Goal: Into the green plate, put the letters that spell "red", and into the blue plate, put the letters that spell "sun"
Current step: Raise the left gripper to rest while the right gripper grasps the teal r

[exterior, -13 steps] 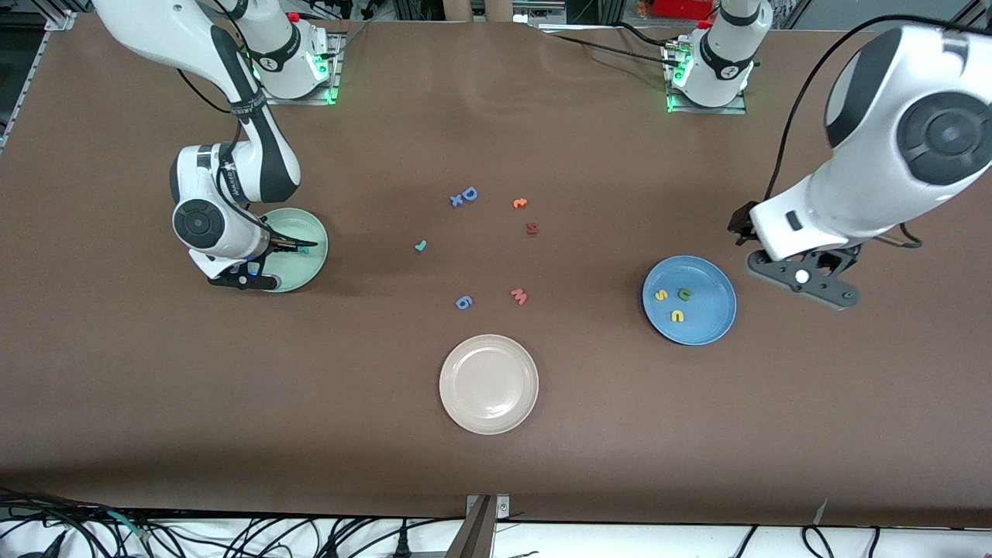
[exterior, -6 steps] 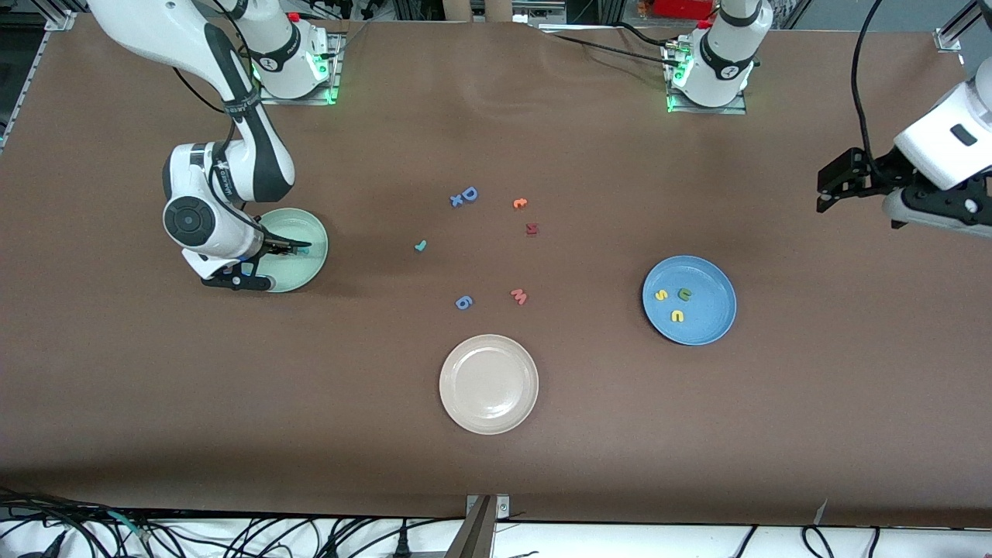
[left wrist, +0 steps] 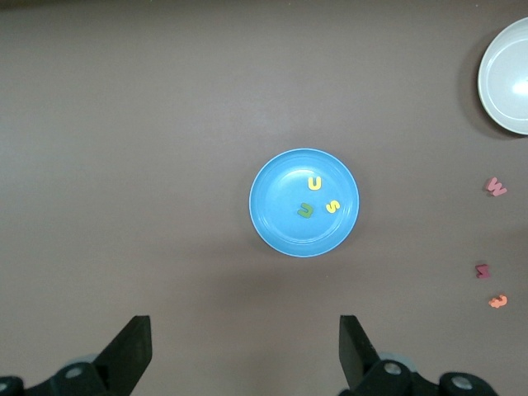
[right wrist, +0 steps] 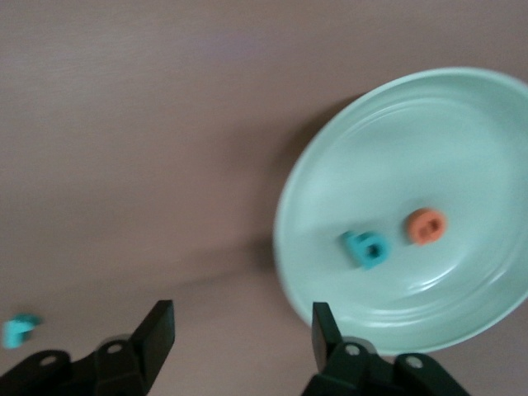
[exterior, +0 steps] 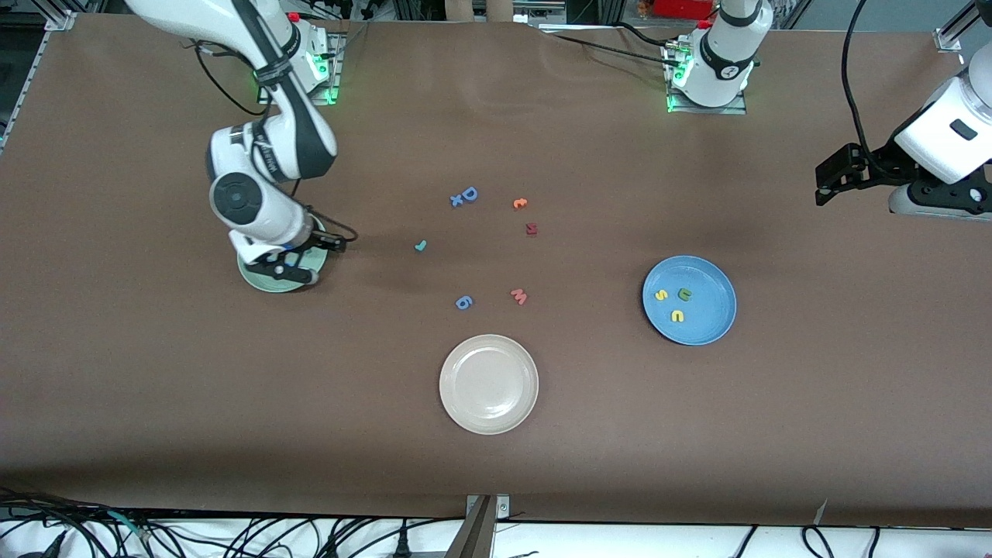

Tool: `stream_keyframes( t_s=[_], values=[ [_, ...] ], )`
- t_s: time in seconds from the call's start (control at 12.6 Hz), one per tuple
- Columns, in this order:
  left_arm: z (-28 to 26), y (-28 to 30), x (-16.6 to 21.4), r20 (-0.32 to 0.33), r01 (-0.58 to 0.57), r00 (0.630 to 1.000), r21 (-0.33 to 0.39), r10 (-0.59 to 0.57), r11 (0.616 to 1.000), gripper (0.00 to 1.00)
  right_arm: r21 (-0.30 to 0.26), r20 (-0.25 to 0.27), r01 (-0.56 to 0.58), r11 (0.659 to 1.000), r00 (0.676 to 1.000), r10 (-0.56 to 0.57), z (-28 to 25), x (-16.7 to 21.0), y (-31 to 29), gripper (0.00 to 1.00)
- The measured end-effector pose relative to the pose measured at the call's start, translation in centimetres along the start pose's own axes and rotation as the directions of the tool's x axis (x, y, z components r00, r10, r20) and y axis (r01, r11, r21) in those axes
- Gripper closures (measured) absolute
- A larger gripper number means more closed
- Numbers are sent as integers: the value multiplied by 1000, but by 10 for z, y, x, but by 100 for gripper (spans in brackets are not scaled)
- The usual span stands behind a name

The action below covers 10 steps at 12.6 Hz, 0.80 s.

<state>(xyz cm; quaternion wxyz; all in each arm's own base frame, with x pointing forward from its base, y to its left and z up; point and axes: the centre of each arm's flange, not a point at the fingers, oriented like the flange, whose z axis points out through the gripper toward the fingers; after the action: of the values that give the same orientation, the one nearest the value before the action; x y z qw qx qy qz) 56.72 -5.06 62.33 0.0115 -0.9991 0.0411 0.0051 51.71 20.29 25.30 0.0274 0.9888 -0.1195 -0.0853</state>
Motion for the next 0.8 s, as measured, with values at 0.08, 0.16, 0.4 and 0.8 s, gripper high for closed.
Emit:
stream_keyframes(
  t_s=[0.08, 0.16, 0.4, 0.8],
  values=[
    [1, -1, 0, 3, 3, 1000, 0, -3, 1000, 0, 9, -4, -25, 1000, 1000, 25, -3, -10, -18, 21],
    [2, -1, -1, 6, 4, 1000, 0, -4, 1000, 0, 14, -5, -43, 999, 999, 43, -5, -18, -33, 20],
    [6, -1, -3, 27, 4, 1000, 1, -4, 1000, 0, 37, -11, -96, 995, 995, 97, 4, -35, -64, 20],
    [7, -1, -5, 44, 5, 999, 1, -5, 1000, 0, 81, -33, -168, 983, 985, 171, 51, -62, -112, 17]
  ],
)
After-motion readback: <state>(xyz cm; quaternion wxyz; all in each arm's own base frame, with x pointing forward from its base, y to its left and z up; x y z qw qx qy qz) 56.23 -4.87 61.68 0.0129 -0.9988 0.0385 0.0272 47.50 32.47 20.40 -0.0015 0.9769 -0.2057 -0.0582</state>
